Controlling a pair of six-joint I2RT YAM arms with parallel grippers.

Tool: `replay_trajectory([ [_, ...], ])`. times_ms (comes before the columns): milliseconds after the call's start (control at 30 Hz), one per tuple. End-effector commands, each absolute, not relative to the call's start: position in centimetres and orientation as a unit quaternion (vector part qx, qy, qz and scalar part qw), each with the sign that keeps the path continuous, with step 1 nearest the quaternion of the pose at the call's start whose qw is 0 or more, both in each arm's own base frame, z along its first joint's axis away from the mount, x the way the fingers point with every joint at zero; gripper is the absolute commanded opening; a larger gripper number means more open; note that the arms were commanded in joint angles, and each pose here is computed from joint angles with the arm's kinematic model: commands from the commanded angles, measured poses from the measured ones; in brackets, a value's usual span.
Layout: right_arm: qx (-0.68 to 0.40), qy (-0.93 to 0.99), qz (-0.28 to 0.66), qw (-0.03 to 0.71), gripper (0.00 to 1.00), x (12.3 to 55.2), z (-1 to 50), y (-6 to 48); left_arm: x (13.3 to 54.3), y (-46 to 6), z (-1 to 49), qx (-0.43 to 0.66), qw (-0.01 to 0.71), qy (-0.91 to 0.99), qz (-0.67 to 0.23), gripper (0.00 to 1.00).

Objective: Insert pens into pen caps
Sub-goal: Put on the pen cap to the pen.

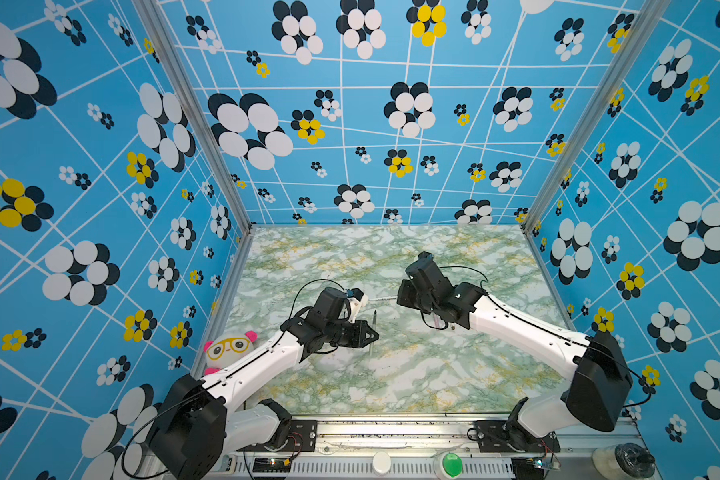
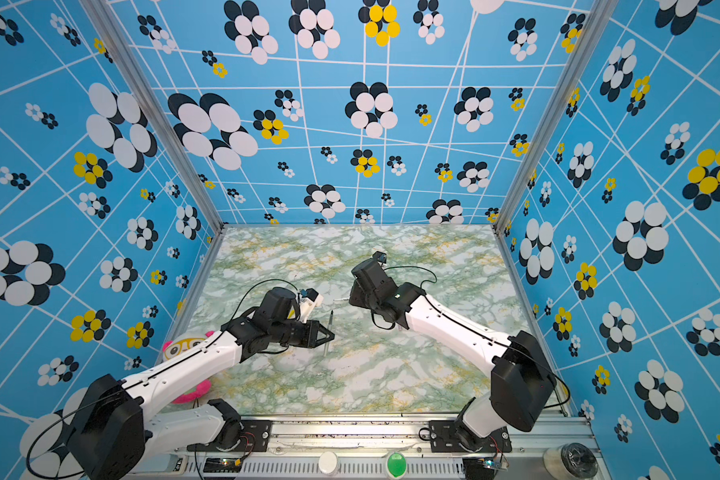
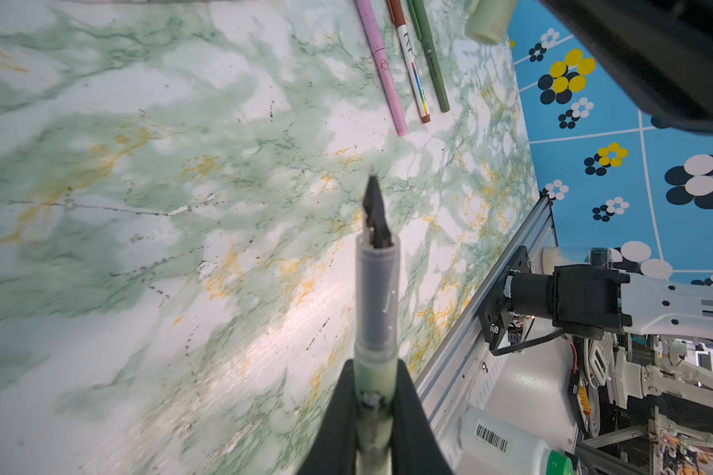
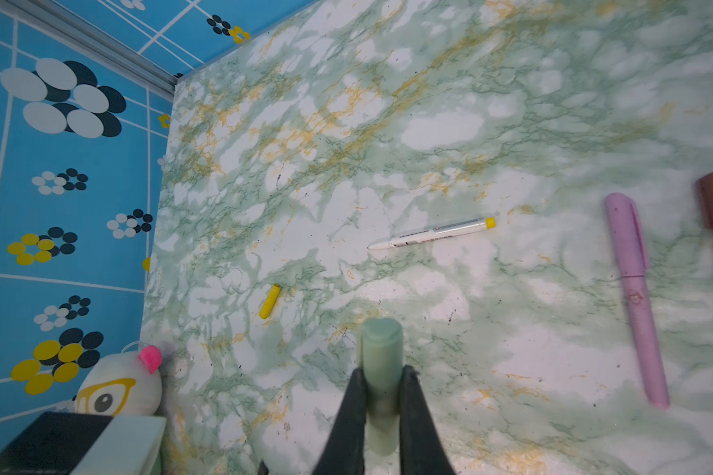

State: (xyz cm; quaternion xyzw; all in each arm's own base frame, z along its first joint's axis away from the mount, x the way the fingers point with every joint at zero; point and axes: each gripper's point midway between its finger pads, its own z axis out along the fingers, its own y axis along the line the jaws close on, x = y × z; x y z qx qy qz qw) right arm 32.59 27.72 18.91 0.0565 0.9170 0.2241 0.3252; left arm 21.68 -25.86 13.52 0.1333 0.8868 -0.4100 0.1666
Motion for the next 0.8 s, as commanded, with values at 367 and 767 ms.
replay_trajectory([
  [367, -0.026, 0.897, 0.336, 0.287, 0.07, 31.4, 21.5, 30.5, 21.9, -28.9, 14.7, 0.233, 0.222, 0.87, -0.373, 0.0],
  [767, -0.028, 0.893, 0.362, 0.265, 0.07, 30.8, 21.5, 31.3, 22.4, -28.4, 14.8, 0.225, 0.243, 0.871, -0.364, 0.0],
])
